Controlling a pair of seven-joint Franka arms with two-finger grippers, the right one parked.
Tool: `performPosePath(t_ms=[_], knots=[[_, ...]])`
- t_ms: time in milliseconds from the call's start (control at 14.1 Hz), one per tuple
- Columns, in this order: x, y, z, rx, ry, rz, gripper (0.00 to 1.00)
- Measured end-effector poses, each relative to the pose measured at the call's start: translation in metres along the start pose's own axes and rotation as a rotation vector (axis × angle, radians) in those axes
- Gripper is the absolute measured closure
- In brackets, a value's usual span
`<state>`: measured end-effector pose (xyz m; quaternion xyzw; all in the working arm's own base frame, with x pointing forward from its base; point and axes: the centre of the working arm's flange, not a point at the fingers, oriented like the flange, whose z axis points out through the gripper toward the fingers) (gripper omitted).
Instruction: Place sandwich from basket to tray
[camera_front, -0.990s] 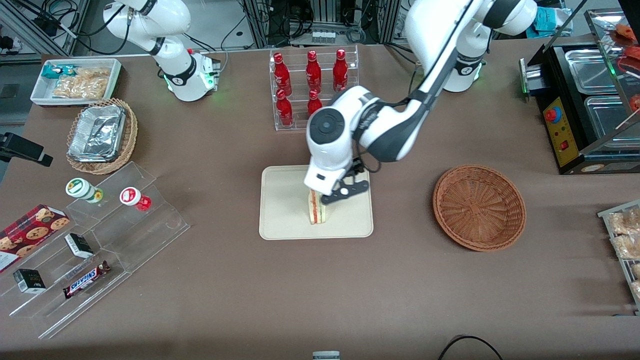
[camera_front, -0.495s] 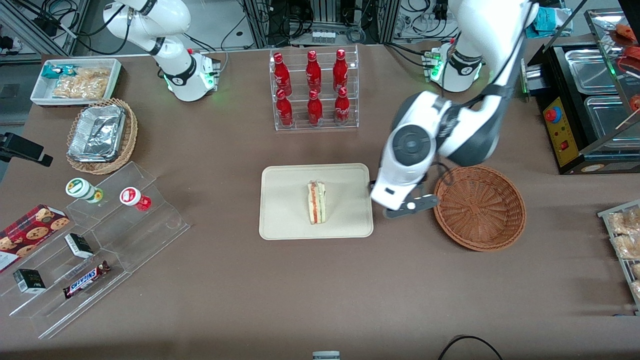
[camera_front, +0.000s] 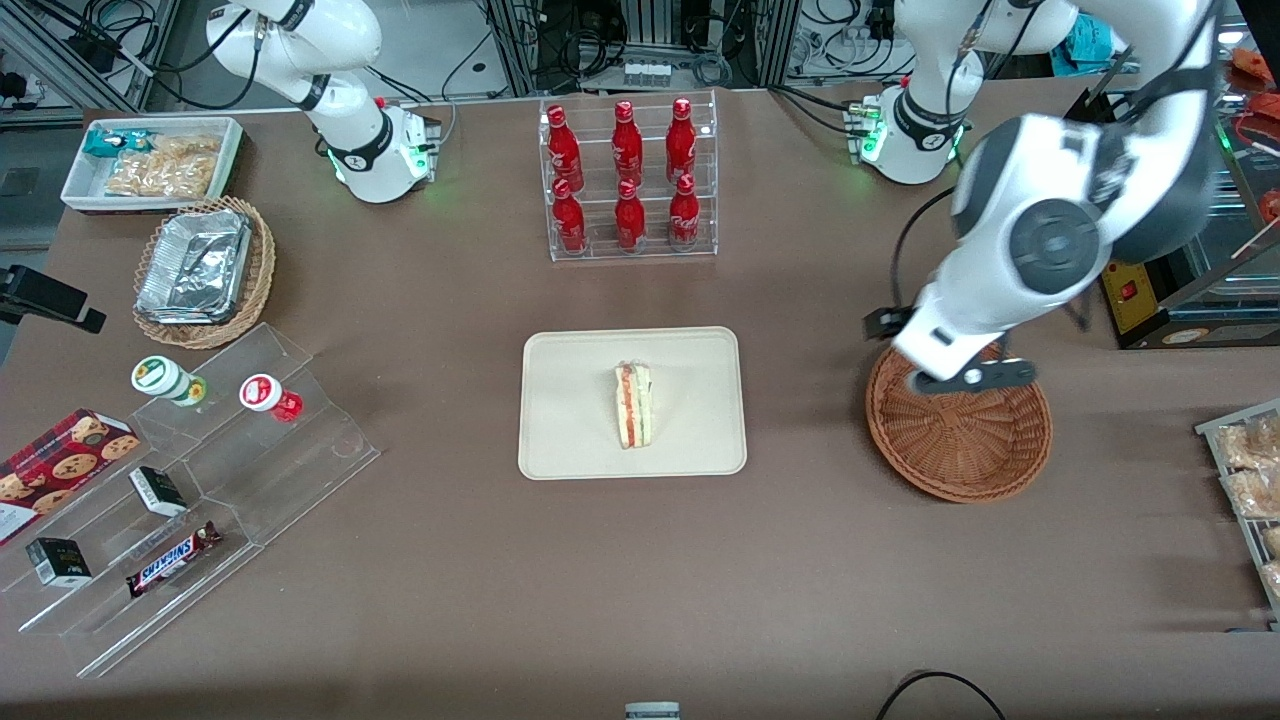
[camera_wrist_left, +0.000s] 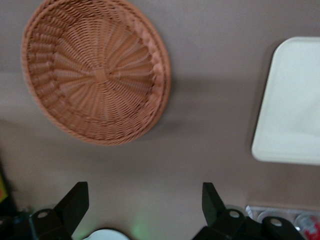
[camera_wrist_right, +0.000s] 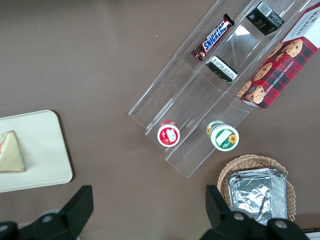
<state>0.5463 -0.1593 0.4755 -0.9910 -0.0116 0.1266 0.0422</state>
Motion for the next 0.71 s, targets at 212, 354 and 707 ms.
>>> performPosePath(t_ms=[212, 354, 707], knots=[[-0.016, -0.065, -0.033, -0.023, 0.007, 0.063, 0.00], [-0.023, -0.104, -0.053, -0.041, 0.046, 0.087, 0.00], [-0.033, -0.136, -0.105, -0.054, 0.162, 0.088, 0.00]])
